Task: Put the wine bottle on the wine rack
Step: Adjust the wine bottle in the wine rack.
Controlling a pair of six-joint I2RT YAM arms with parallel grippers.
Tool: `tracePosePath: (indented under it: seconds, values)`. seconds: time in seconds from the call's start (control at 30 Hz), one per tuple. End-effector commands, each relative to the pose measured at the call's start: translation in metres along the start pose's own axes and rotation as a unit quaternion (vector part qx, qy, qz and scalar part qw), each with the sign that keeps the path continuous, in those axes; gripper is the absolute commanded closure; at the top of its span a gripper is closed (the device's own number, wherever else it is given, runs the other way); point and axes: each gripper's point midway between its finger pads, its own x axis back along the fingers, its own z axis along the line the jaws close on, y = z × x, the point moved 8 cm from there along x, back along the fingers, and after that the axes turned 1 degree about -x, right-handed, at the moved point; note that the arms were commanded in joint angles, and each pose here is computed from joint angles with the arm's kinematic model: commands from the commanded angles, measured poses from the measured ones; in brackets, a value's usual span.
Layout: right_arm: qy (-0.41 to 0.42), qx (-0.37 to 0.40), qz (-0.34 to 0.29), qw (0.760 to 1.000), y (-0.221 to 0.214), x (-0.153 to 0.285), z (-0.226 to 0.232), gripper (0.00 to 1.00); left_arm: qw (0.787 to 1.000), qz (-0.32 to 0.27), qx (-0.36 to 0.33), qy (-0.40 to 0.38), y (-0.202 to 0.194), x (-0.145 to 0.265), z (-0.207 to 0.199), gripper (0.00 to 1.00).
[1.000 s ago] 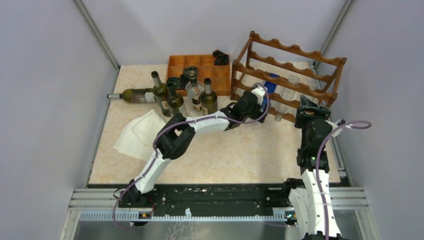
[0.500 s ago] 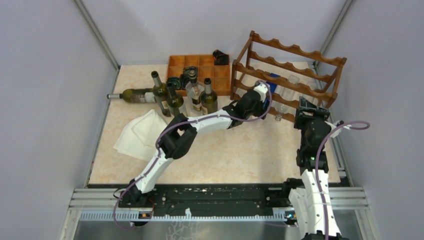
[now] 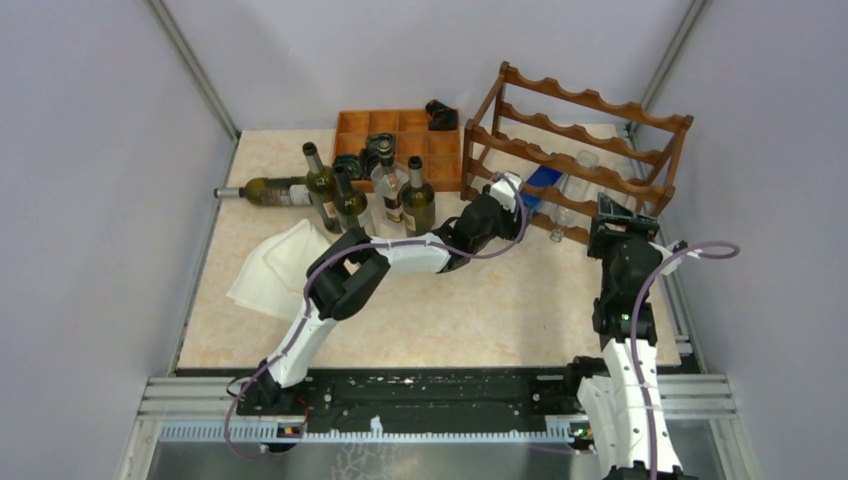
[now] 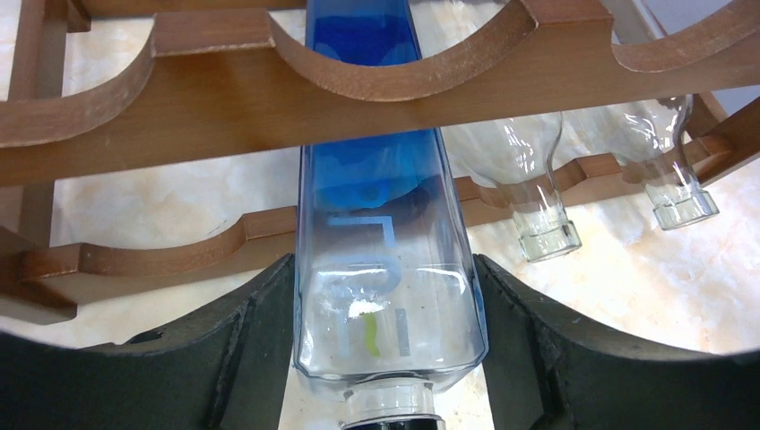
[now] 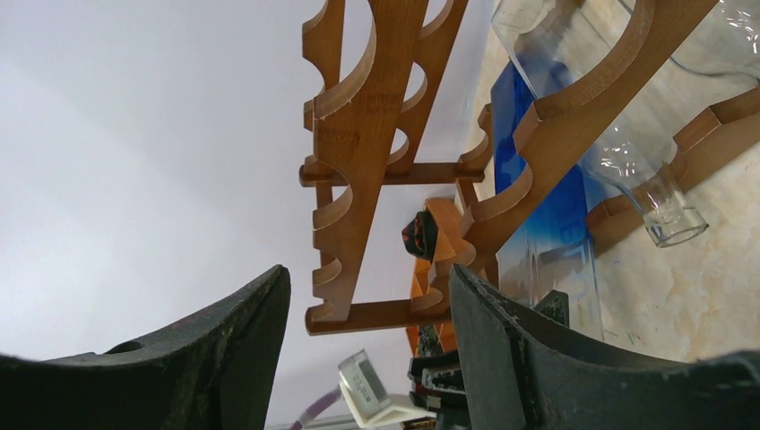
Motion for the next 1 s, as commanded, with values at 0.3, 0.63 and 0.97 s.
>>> tracePosePath:
  seconds: [0.3,0.63,0.97]
  values:
    - [0.016,0.004,-0.005,1.000,0.003,-0.002,0.006,0.36,0.993,-0.115,-0.010,0.009,0.027,0.018,-0.003,1.00]
    - [0.016,0.006,-0.005,1.000,0.003,-0.002,0.006,0.36,0.994,-0.108,-0.002,0.010,0.024,0.028,-0.002,1.00]
    - [0.014,0.004,-0.006,1.000,0.003,-0.002,0.003,0.36,1.000,-0.013,0.008,-0.016,0.007,0.019,-0.007,0.43]
